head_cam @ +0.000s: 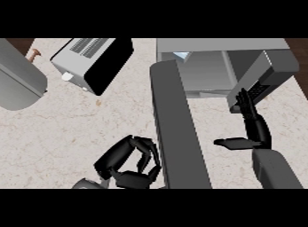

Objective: Pick up the milk, place it into the microwave and close the microwave

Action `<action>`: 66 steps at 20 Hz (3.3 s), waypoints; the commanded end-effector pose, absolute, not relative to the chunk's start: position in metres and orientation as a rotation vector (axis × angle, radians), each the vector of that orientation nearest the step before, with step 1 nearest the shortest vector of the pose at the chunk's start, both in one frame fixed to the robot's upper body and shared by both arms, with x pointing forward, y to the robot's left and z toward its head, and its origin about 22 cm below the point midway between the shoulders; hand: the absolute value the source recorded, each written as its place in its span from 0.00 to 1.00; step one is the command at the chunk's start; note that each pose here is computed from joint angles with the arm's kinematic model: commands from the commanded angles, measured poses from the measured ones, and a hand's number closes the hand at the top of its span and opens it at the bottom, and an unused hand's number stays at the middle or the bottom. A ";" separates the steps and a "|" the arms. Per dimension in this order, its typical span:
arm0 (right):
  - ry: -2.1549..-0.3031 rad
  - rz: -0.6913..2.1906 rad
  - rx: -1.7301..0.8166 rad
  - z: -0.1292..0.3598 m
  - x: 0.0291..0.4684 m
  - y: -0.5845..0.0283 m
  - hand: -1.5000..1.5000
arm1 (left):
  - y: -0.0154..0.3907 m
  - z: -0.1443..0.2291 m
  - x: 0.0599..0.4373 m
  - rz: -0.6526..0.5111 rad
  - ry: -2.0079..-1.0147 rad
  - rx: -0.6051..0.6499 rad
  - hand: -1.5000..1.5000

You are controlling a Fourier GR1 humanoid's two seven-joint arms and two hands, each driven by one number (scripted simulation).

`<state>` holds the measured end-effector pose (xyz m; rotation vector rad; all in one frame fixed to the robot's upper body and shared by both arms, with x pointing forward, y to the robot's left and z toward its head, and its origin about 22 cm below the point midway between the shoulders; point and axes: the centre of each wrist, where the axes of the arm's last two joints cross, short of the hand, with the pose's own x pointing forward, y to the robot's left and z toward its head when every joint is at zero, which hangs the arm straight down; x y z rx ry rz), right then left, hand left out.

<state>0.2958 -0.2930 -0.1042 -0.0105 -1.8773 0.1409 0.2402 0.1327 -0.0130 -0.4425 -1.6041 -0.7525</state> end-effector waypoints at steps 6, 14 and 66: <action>-1.933 0.138 -0.003 -0.058 0.259 -0.325 0.00 | 0.084 -0.047 0.234 -0.875 -1.521 -0.563 1.00; -1.987 0.103 0.050 -0.030 0.224 -0.352 0.00 | 0.029 -0.058 0.210 -0.929 -1.560 -0.452 1.00; -2.070 0.432 0.618 0.115 0.258 -0.341 0.00 | 0.011 0.051 0.358 -0.088 -1.836 -0.241 1.00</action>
